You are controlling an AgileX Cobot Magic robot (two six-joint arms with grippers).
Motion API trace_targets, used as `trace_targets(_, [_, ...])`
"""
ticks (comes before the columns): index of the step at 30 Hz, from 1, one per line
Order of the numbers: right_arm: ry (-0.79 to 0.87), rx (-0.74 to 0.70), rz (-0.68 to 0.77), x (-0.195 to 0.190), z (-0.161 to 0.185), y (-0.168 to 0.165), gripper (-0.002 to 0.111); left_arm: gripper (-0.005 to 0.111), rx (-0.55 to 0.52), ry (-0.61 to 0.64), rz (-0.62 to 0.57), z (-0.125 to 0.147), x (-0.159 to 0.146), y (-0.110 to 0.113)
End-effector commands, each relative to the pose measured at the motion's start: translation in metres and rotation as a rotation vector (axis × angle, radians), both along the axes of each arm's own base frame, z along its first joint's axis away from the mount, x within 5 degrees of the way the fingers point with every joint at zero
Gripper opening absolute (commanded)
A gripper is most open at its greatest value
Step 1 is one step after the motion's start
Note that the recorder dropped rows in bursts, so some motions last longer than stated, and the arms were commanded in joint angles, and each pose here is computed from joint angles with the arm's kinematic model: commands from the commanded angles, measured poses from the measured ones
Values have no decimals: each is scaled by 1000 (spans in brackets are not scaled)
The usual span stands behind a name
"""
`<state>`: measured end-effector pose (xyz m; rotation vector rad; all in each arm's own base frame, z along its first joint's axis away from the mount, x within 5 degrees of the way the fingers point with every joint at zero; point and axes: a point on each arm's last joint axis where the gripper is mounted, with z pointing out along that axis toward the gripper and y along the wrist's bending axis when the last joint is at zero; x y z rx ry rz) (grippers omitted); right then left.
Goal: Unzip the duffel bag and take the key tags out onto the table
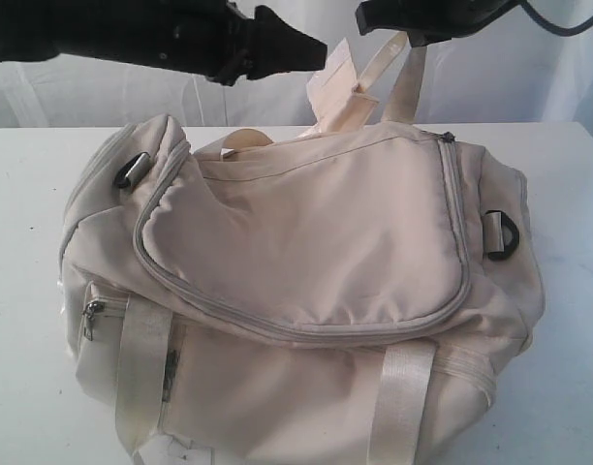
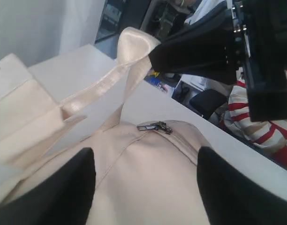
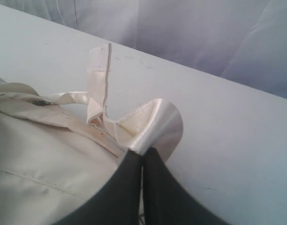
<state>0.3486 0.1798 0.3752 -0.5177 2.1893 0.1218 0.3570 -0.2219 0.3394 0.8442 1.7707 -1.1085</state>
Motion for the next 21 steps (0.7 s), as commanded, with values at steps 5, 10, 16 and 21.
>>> trace_targets(5, [-86, 61, -21, -3, 21, -5, 0, 66, 2, -160, -32, -33, 2, -50])
trace_targets(10, [-96, 67, -19, -3, 21, -5, 0, 66, -52, -220, -37, -40, 1, -66])
trace_targets(16, [-90, 87, -31, -3, 21, -5, 0, 66, -13, -344, -58, -51, 5, -82])
trace_targets(21, [-83, 102, -36, -3, 21, -4, 0, 66, -2, -365, -33, -54, 17, -91])
